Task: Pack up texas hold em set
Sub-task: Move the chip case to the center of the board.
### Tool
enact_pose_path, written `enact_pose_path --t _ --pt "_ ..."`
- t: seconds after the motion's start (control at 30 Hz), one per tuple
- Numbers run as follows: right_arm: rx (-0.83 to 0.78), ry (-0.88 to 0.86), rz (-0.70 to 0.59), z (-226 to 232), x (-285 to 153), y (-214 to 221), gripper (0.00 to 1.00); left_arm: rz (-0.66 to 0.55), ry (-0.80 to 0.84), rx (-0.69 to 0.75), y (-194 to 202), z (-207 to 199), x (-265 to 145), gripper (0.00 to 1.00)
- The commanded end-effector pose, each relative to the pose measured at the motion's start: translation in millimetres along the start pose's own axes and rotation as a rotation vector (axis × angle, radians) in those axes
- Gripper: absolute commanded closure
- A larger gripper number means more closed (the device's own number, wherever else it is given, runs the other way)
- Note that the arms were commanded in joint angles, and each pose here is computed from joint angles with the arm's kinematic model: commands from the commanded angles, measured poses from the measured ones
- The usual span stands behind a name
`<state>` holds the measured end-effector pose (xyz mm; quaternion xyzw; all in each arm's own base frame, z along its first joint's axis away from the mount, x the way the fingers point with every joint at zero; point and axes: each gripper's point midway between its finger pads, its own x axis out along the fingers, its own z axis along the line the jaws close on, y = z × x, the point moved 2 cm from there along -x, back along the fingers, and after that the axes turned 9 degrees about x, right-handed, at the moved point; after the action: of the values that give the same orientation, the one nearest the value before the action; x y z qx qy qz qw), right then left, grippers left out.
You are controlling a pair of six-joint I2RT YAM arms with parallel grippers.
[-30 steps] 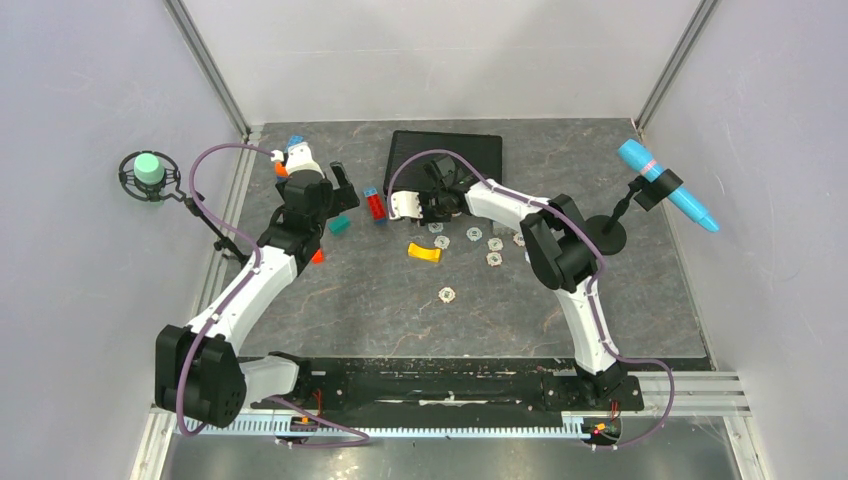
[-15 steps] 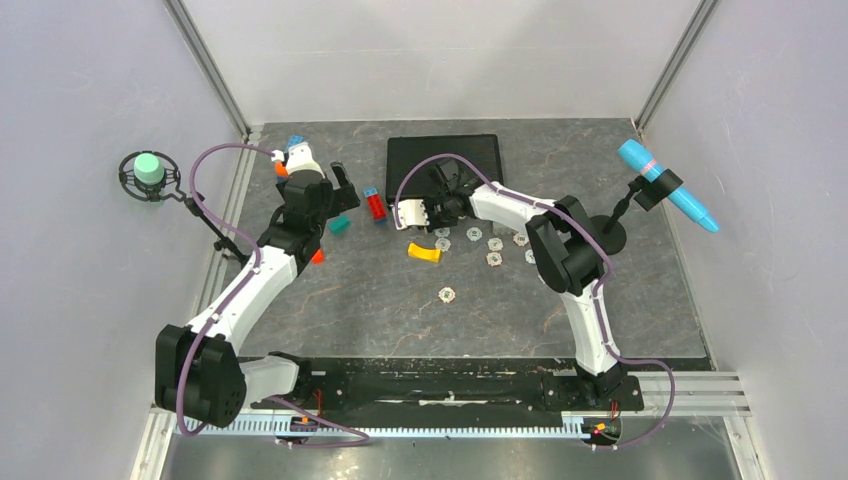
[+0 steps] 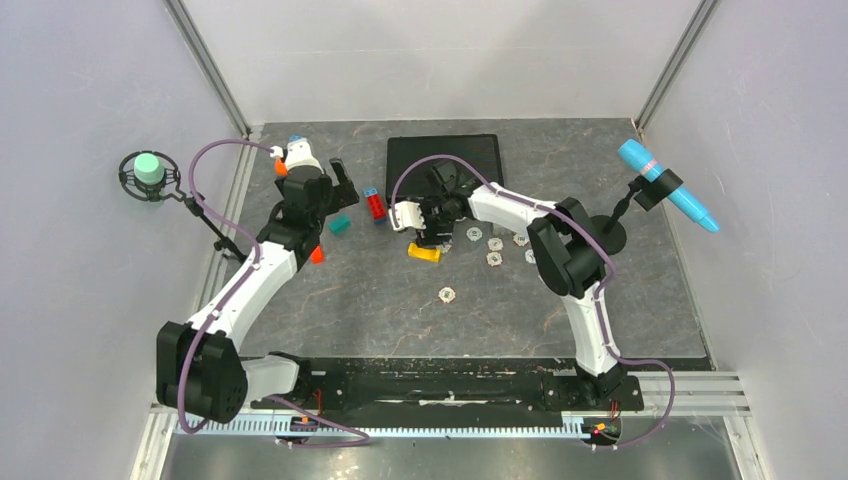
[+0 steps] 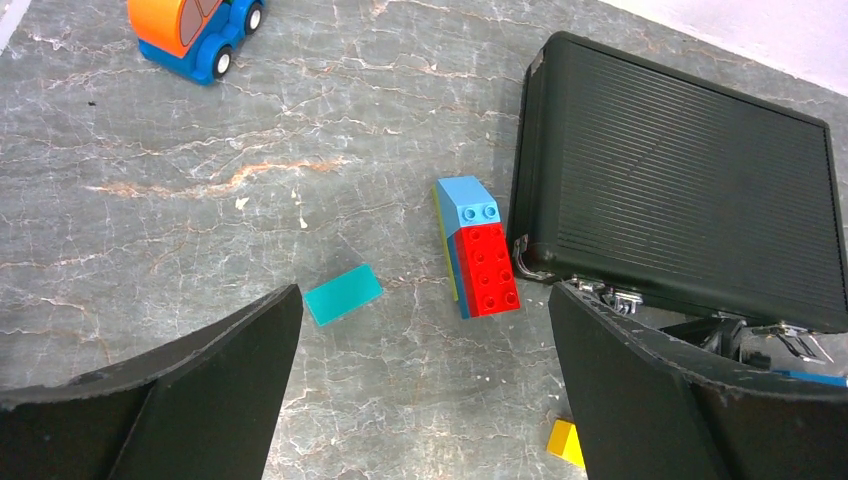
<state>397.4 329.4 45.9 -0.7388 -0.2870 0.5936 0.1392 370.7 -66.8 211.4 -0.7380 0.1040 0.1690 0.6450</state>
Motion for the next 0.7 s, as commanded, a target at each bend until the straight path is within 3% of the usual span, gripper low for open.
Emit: enact_pose_path --t 0.0,0.03,0.27,0.43,0.53,0.6,0.67 --pt "0.063 -0.036 -0.076 19 -22 -18 0.15 -0.015 0.006 -0.059 -17 -6 2 0.00" --pt "0.079 -0.014 -0.104 16 -27 -23 0.03 -0.010 0.005 -0.062 -18 -6 3 0.00" --pt "0.282 0.260 -0.276 -21 -82 -43 0.02 0.000 -0.069 -0.130 -35 1 2 0.00" --pt "0.532 0.460 -0.343 -62 -130 -43 0.02 -0.057 -0.068 -0.174 -60 5 1 0.00" --pt "0.784 0.555 -0.386 -89 -162 -28 0.02 -0.078 -0.019 -0.167 -75 -3 5 0.00" --pt "1.024 0.613 -0.402 -105 -181 9 0.02 -0.079 0.011 -0.155 -82 -10 9 0.00" --pt "1.162 0.576 -0.433 -111 -188 39 0.02 -0.064 0.044 -0.132 -84 -18 18 0.00"
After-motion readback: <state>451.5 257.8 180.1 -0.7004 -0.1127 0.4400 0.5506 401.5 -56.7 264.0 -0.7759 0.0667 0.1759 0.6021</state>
